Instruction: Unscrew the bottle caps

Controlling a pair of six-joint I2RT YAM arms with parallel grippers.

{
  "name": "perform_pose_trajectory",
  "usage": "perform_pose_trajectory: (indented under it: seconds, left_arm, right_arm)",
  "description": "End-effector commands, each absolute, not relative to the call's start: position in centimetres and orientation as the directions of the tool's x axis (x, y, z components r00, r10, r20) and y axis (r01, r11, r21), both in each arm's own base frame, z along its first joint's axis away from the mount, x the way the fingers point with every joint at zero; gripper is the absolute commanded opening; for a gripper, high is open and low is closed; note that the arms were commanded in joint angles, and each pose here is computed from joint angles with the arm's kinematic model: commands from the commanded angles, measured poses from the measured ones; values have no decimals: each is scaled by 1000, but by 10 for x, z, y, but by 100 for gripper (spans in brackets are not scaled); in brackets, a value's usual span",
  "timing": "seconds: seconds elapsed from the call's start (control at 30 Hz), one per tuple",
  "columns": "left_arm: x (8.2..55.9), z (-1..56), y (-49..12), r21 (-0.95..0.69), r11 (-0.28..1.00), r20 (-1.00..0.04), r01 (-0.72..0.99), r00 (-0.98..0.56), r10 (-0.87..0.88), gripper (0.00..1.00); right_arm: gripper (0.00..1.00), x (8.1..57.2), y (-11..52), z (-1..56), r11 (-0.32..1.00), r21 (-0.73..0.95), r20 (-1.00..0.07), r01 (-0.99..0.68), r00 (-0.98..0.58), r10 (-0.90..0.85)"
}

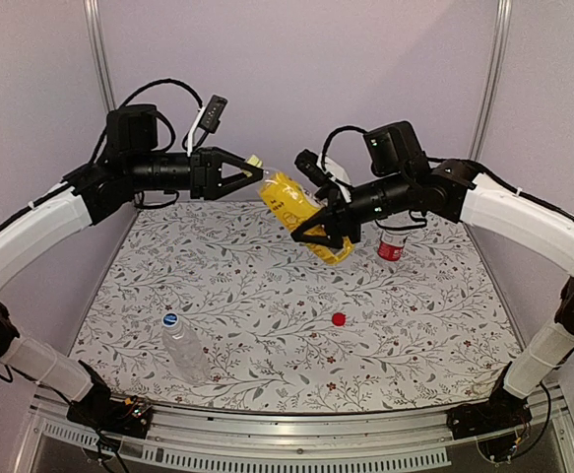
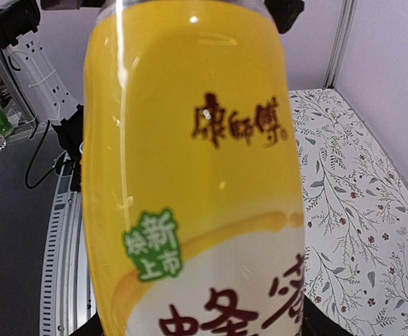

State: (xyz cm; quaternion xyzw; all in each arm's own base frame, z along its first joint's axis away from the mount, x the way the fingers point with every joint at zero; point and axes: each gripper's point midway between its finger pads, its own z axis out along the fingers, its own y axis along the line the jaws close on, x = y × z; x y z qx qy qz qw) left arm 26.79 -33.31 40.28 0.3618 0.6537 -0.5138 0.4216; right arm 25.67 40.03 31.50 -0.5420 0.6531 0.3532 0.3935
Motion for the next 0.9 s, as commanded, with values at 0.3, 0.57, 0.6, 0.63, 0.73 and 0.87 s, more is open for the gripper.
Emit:
perform_pose_trajectory:
  seconds: [0.3, 0.57, 0.6, 0.63, 0.73, 0.87]
  left_arm:
    - [248, 437, -304, -182, 239, -983, 954, -173, -57, 99]
    - [230, 449, -309, -81, 107, -994, 991, -72, -83, 84]
    - [228, 450, -310, -79, 93, -993, 993, -71, -90, 83]
    - [226, 451, -310, -73, 76, -993, 994, -66, -97, 82]
    - [222, 454, -313, -69, 39, -991, 997, -64, -117, 79]
    - [220, 458, -318, -70, 6, -988, 998, -68, -138, 74]
  right_arm:
    - [40, 222, 397, 347, 44, 84, -943, -996, -94, -319]
    - [39, 204, 400, 361, -62, 125, -957, -990, -104, -271]
    - [39, 204, 400, 362, -65, 127, -957, -990, -105, -270]
    - [39, 203, 400, 362, -68, 129, -957, -989, -106, -269]
    - [39, 202, 401, 360, -76, 138, -957, -987, -113, -268]
    - [39, 201, 403, 356, -89, 151, -955, -984, -122, -269]
